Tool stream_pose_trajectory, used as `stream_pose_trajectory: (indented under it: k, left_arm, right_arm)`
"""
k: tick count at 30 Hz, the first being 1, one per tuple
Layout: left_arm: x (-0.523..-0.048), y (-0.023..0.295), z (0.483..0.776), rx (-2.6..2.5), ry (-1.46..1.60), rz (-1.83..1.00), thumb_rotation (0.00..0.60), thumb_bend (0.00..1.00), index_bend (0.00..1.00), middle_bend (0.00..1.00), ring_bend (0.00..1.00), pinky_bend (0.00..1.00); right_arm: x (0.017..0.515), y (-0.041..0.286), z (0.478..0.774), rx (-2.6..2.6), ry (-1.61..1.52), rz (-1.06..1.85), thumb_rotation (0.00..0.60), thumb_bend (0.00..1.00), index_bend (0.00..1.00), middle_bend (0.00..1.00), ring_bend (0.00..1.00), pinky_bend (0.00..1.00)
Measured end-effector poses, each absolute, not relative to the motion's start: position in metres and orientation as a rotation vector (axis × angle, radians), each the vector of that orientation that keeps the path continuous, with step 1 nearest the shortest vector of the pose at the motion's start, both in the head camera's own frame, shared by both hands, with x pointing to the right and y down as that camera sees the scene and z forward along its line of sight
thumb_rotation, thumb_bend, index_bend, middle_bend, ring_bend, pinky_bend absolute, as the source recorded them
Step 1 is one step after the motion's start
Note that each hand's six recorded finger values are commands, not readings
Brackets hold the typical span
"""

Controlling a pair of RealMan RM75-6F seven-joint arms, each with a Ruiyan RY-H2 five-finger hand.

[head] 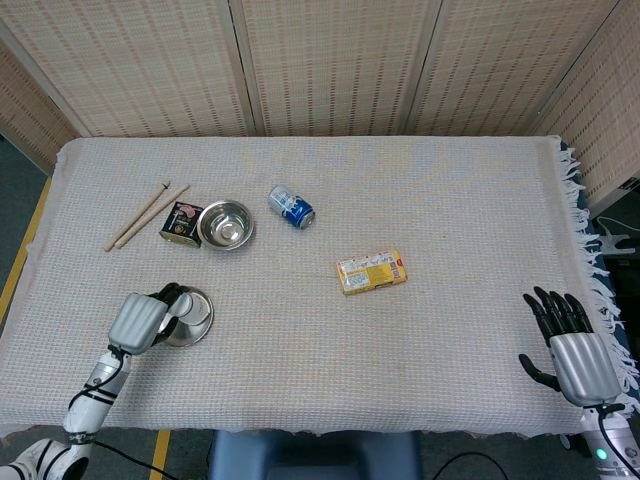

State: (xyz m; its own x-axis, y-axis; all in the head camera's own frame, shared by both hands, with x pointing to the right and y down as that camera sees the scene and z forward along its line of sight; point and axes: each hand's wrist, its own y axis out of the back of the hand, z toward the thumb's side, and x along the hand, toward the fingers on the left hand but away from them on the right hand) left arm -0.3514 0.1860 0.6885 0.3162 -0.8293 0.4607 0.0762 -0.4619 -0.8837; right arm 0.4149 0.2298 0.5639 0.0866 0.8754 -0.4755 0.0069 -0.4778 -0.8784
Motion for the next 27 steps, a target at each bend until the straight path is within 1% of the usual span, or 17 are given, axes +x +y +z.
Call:
stream_pose_trajectory:
  k: [6,14,17,27]
  left_arm:
    - [-0.362,0.187,0.688,-1.665,0.682,-1.32,0.6,0.55,0.55,0.67,0.63,0.85]
    - [-0.393,0.201,0.689,-1.63,0.657,-1.467,0.6,0.66,0.63,0.76,0.64,0.85]
    - [-0.393,0.205,0.686,-1.65,0.657,-1.46,0.6,0.69,0.65,0.78,0.65,0.85]
    - [-0.374,0.218,0.67,-1.86,0.689,-1.308,0.6,0.69,0.64,0.77,0.65,0.85]
  right_arm:
    - [0.415,0.229,0.565,-1.626,-0.888,1.486,0.557,0.17,0.0,0.0,0.0,0.0]
    - [0.415,0.229,0.564,-1.625,-0.892,1.484,0.558,0.17,0.0,0.0,0.0,0.0]
    - [0.414,0.23,0.564,-1.628,-0.888,1.485,0.556,0.17,0.0,0.0,0.0,0.0]
    - [0.415,0.231,0.566,-1.632,-0.881,1.493,0.556,0.17,0.0,0.0,0.0,0.0]
